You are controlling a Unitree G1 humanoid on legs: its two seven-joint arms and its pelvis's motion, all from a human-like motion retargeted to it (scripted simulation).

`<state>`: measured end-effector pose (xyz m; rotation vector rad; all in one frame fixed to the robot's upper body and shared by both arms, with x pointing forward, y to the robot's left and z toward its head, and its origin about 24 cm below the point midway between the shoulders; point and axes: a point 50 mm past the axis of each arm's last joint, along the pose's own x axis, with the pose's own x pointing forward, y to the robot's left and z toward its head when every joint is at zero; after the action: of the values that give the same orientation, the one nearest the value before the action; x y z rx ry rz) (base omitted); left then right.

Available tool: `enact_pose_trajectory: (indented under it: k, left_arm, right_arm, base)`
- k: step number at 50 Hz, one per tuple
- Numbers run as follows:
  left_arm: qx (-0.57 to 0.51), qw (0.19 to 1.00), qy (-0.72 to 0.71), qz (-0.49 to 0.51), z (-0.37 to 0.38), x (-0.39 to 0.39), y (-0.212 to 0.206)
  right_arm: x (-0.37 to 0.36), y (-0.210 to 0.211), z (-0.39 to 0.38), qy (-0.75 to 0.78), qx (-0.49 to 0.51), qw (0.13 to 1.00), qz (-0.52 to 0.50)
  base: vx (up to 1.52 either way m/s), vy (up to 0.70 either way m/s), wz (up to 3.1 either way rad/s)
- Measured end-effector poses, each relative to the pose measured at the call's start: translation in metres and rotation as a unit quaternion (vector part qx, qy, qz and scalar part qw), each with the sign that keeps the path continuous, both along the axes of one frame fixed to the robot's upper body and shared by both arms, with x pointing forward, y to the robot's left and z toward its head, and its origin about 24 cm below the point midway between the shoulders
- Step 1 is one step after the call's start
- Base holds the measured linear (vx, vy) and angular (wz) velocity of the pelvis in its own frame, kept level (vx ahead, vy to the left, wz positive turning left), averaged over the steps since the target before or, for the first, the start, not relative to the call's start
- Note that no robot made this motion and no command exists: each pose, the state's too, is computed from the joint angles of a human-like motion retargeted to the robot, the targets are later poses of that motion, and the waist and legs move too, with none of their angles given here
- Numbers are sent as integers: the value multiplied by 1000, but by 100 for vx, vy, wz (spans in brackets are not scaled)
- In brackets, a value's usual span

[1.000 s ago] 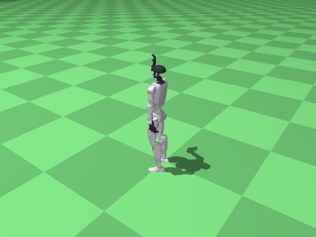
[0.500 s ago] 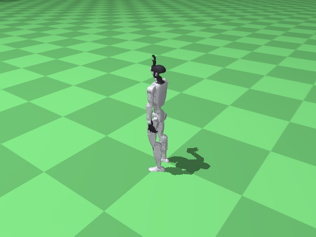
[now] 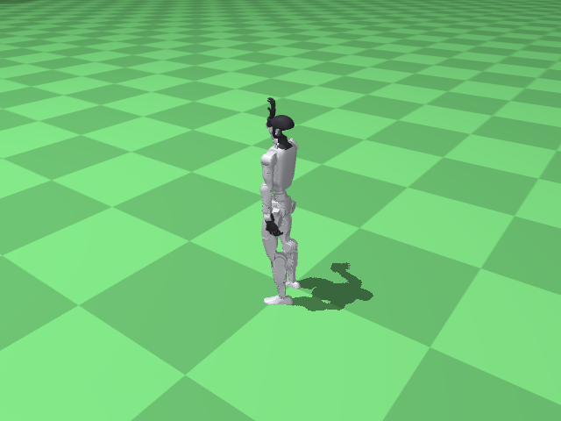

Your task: Upper body actions

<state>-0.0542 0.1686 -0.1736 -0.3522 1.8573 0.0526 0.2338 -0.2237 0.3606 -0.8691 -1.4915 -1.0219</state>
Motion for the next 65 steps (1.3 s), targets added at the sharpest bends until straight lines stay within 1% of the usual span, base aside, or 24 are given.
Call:
enact_pose_trajectory:
  k: [4,8,11,14,17,20,25,28,30,33,36,39,42,48,50,53,57,61,65]
  left_arm:
    - [0,1000,4,4,0,-2,-1]
    - [0,1000,3,6,0,-2,-1]
    - [0,1000,0,1,0,-1,0]
    - [1,1000,-2,-4,0,0,1]
    - [1,1000,-3,-2,0,1,2]
    - [3,1000,-4,-1,0,2,2]
    - [6,1000,-6,-6,0,4,5]
    - [6,1000,-8,-8,-1,6,5]
    - [8,1000,-9,-7,-1,6,6]
    - [8,1000,-11,-8,-1,8,6]
    - [8,1000,-15,-12,-1,11,6]
    - [8,1000,-18,-13,-2,12,5]
    - [6,1000,-18,-11,-2,12,3]
    - [5,1000,-16,-8,-2,10,2]
    - [6,1000,-15,-7,-1,9,3]
    - [6,1000,-12,-2,-1,7,1]
    - [3,1000,-9,1,-1,5,0]
    - [1,1000,-6,-1,-1,3,0]
    - [0,1000,-6,-3,-1,3,1]
  right_arm:
    - [14,-32,-23,39,148,988,9]
    - [29,-53,-50,70,283,954,65]
    - [36,-60,-62,81,339,931,106]
    - [34,-63,-61,79,341,931,104]
    - [28,-59,-51,68,298,950,69]
    - [20,-45,-35,52,220,973,54]
    - [5,-4,-7,9,36,998,49]
    - [-8,21,5,-33,-82,996,18]
    - [-16,34,10,-59,-142,988,-8]
    - [-26,48,14,-93,-195,976,-34]
    - [-29,51,16,-107,-206,972,-33]
    - [-24,41,15,-91,-176,980,-33]
    - [-14,20,11,-55,-113,991,-37]
    - [9,-32,-16,22,77,997,-23]
    - [12,-53,-31,42,159,986,-5]
    - [15,-70,-52,73,221,972,29]
    - [10,-84,-81,113,252,960,47]
    - [5,-89,-122,187,247,951,20]
    - [4,-85,-182,307,227,924,-19]
  base:
    - [0,0,0]
    - [0,0,0]
    - [0,0,0]
    - [0,0,0]
    - [0,0,0]
    - [0,0,0]
    - [0,0,0]
    - [0,0,0]
    - [0,0,0]
    - [0,0,0]
    - [0,0,0]
    - [0,0,0]
    - [0,0,0]
    - [0,0,0]
    - [0,0,0]
    - [1,1,-13]
    - [0,1,-5]
    - [0,0,0]
    - [0,0,0]
